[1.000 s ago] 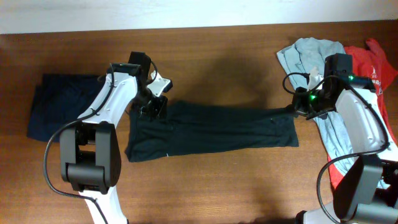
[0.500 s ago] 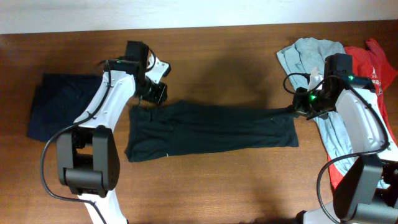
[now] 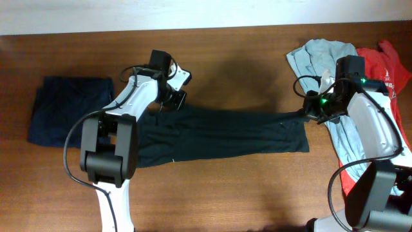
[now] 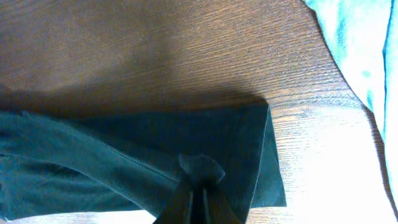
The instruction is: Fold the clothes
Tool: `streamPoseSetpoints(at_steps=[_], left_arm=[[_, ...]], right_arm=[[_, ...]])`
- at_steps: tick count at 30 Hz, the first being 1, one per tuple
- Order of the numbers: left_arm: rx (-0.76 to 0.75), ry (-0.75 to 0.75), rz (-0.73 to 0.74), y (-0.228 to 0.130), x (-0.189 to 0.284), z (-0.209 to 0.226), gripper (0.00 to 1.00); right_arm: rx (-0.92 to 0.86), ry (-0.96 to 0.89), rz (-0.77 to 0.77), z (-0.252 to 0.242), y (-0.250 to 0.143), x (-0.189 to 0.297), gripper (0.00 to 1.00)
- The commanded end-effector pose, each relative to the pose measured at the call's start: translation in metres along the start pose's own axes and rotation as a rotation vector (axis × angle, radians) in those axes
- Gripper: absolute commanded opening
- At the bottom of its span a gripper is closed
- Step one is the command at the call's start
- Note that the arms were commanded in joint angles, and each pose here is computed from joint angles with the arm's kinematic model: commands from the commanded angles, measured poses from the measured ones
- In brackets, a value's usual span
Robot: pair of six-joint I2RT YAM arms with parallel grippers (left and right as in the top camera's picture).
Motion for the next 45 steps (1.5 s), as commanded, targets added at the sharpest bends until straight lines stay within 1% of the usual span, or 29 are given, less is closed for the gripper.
streamPoseSetpoints(at_steps=[1,4,8,11,15,16,17,19,21,22,23,25,28,32,33,34,35,36,39,43,45], left_arm=[[-0.007,-0.016,-0.003,0.005,-0.005,-0.003,0.02],[-0.011,0.005,-0.02,0.014,0.012,-0.004,0.01],[-0.02,0.072,-0.062,0.032,0.052,-0.005,0.01],[-0.027,0.083,-0.097,0.04,0.082,-0.012,0.01],[-0.024,0.076,-0.08,0.034,0.09,-0.015,0.01],[-0.022,0.068,-0.065,0.031,0.088,-0.016,0.03],[-0.012,0.039,-0.022,0.022,0.081,-0.018,0.17],[-0.003,0.007,0.03,0.008,0.066,-0.021,0.27],[-0.003,-0.002,0.061,0.0,0.053,-0.022,0.3],[-0.009,-0.005,0.079,-0.006,0.041,-0.024,0.34],[-0.016,-0.006,0.082,-0.008,0.035,-0.025,0.38],[-0.028,-0.009,0.079,-0.009,0.027,-0.029,0.42],[-0.043,-0.013,0.083,-0.008,0.013,-0.033,0.44],[-0.054,-0.015,0.115,-0.015,0.002,-0.037,0.42],[-0.06,-0.014,0.112,-0.014,0.002,-0.037,0.35],[-0.063,0.004,0.106,-0.013,0.002,-0.034,0.12],[-0.065,0.014,0.102,-0.011,0.003,-0.033,0.03],[-0.065,0.019,0.097,-0.01,0.004,-0.032,0.0],[-0.069,0.035,0.076,0.001,0.017,-0.033,0.0],[-0.085,0.135,0.006,0.026,0.063,-0.031,0.0],[-0.087,0.149,-0.009,0.03,0.077,-0.032,0.01]], right_arm=[[0.002,-0.02,-0.018,-0.002,0.002,0.006,0.06],[0.002,-0.02,-0.018,-0.002,0.002,0.006,0.06],[0.002,-0.02,-0.018,-0.002,0.002,0.006,0.06],[0.002,-0.02,-0.018,-0.002,0.002,0.006,0.06],[0.002,-0.02,-0.018,-0.002,0.002,0.006,0.06],[0.002,-0.02,-0.018,-0.002,0.002,0.006,0.05],[0.002,-0.02,-0.018,-0.002,0.002,0.006,0.06],[0.002,-0.02,-0.018,-0.002,0.002,0.006,0.06],[0.002,-0.02,-0.018,-0.002,0.002,0.006,0.06],[0.002,-0.02,-0.018,-0.002,0.002,0.006,0.06],[0.002,-0.02,-0.018,-0.002,0.002,0.006,0.06],[0.002,-0.02,-0.018,-0.002,0.002,0.006,0.06],[0.001,-0.019,-0.017,-0.002,0.002,0.006,0.06],[0.001,-0.019,-0.017,-0.002,0.002,0.006,0.06],[0.001,-0.019,-0.017,-0.002,0.002,0.006,0.05],[0.002,-0.019,-0.016,-0.002,0.002,0.006,0.05],[0.001,-0.019,-0.014,-0.002,0.001,0.006,0.05],[0.001,-0.019,-0.014,-0.002,0.001,0.006,0.06],[0.001,-0.019,-0.014,-0.002,0.001,0.006,0.05],[0.0,-0.019,-0.014,-0.002,0.001,0.006,0.06],[0.001,-0.019,-0.014,-0.002,0.001,0.006,0.06]])
Point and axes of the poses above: each gripper's point midway between its finger pads, its own x axis back along the fingers, its own z axis along the line the jaws close on, y = z × x, the point moved 3 cm from there along x, back along the fingers, and after that the axes turned 15 degrees about x, right-handed, at the moved point
